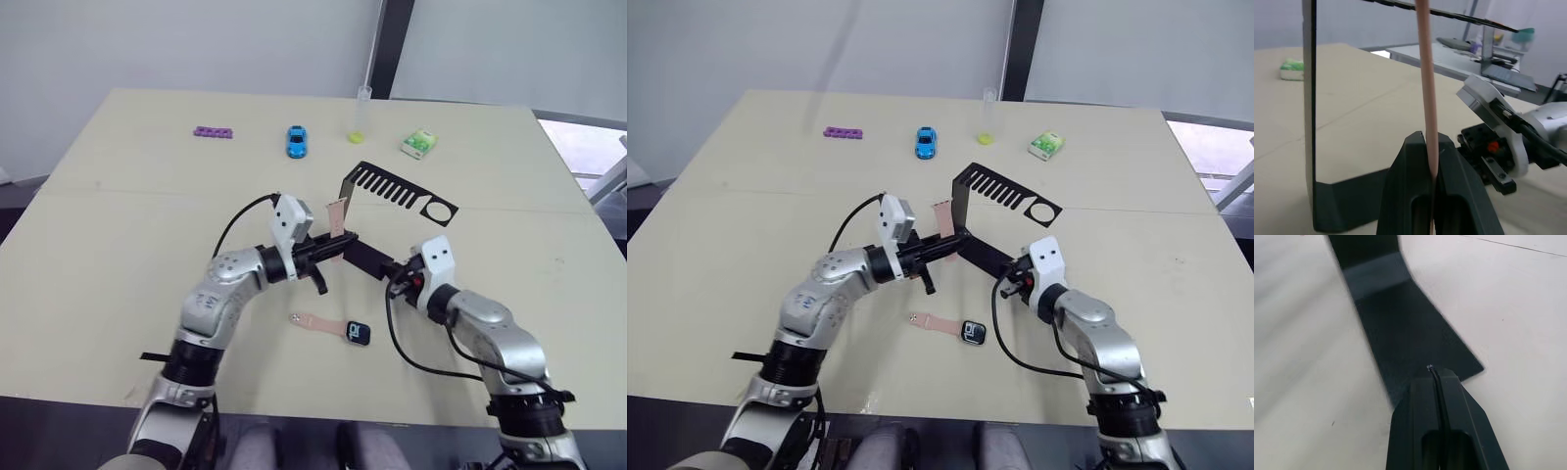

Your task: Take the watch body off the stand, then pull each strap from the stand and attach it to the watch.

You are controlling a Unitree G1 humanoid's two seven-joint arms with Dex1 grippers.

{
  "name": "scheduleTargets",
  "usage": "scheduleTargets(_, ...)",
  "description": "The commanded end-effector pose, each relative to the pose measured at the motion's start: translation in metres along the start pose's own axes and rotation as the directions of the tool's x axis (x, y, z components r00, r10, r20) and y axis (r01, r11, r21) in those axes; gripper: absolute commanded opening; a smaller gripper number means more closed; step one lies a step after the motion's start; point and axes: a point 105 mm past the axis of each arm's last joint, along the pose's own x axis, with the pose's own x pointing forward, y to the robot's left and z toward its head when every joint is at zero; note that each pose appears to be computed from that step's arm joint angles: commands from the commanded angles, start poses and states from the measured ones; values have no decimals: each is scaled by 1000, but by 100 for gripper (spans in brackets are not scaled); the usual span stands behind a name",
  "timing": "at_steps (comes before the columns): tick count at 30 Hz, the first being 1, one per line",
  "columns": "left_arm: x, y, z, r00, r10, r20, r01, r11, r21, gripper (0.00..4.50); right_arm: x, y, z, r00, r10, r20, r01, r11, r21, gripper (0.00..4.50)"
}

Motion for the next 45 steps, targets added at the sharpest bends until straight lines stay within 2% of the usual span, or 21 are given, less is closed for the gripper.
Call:
scheduleTargets(1, -4, -20, 18, 980, -199, 25, 200, 978, -54, 4, -39, 23, 43, 971, 139, 192, -150, 988, 42, 0)
scheduleTargets(4, -5, -27, 23, 950, -311, 14, 310, 945, -103, 0, -71, 35, 67, 918, 210, 336, -277, 946, 167, 92)
scheduleTargets(7, -3, -33, 28, 925, -379, 22, 378, 917, -127, 0, -88, 46, 83, 874, 273, 403, -384, 895, 227, 239)
scheduleTargets(11, 10, -52, 42, 858, -507, 79, 513, 840, -177, 0, -95, 59, 107, 804, 322, 499, -511, 804, 304, 447)
scheduleTargets(19, 29, -64, 57, 823, -537, 183, 566, 802, -191, 0, -89, 76, 132, 744, 343, 573, -592, 737, 326, 447)
scheduleTargets(35, 23, -74, 52, 785, -601, 152, 620, 755, -215, 0, -75, 78, 140, 754, 360, 550, -581, 756, 301, 447)
scheduleTargets(38, 24, -73, 51, 787, -599, 149, 617, 757, -215, 0, -73, 81, 139, 757, 376, 535, -584, 756, 295, 370)
scheduleTargets(39, 24, -74, 51, 786, -600, 147, 618, 757, -214, 0, -73, 82, 139, 757, 381, 531, -586, 756, 292, 330)
scheduleTargets(45, 24, -78, 48, 769, -627, 123, 638, 742, -207, 0, -71, 86, 140, 751, 399, 525, -597, 751, 283, 330)
